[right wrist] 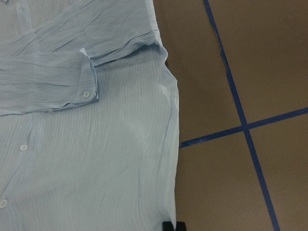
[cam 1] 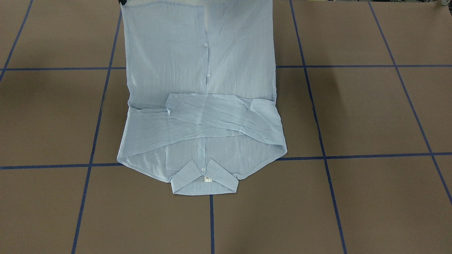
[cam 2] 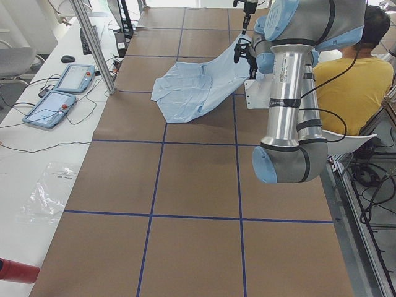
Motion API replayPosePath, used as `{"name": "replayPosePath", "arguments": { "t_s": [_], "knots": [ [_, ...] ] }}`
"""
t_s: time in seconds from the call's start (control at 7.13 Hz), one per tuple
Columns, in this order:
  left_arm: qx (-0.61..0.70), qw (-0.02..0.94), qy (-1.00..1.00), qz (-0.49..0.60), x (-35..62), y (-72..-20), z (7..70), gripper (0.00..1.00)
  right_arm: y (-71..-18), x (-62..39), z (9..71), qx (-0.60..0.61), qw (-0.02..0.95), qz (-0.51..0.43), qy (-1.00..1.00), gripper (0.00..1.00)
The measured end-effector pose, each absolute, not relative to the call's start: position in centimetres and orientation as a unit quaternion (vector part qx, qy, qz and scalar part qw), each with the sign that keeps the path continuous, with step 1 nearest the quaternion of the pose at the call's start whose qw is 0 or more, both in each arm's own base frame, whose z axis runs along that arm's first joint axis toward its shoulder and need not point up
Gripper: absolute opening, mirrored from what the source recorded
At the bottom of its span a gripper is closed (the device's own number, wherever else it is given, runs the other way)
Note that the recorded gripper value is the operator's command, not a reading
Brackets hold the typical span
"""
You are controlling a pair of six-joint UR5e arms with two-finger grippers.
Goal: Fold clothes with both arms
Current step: 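Lift the hem with both grippers and fold it toward the collar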
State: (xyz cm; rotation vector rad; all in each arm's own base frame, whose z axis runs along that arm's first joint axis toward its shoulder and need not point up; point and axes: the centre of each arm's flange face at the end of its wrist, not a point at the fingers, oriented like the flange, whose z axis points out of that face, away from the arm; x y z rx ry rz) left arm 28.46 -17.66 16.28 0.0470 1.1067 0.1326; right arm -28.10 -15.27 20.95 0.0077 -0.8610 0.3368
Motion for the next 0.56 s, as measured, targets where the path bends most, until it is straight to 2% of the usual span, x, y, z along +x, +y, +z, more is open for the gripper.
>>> {"name": "replayPosePath", "arguments": {
  "t_s": [0.28, 0.56],
  "knots": [
    [0.043, 0.861, 0.504, 0.055, 32.5, -21.0, 16.2, 0.00, -18.9, -30.8, 20.1, 0.042, 0.893, 0.174, -0.414, 0.00],
    [0.085, 0.880, 0.467, 0.018, 35.2, -28.5, 17.0, 0.00, -24.9, -33.2, 18.8, 0.092, 0.888, 0.199, -0.405, 0.00]
  ]
}}
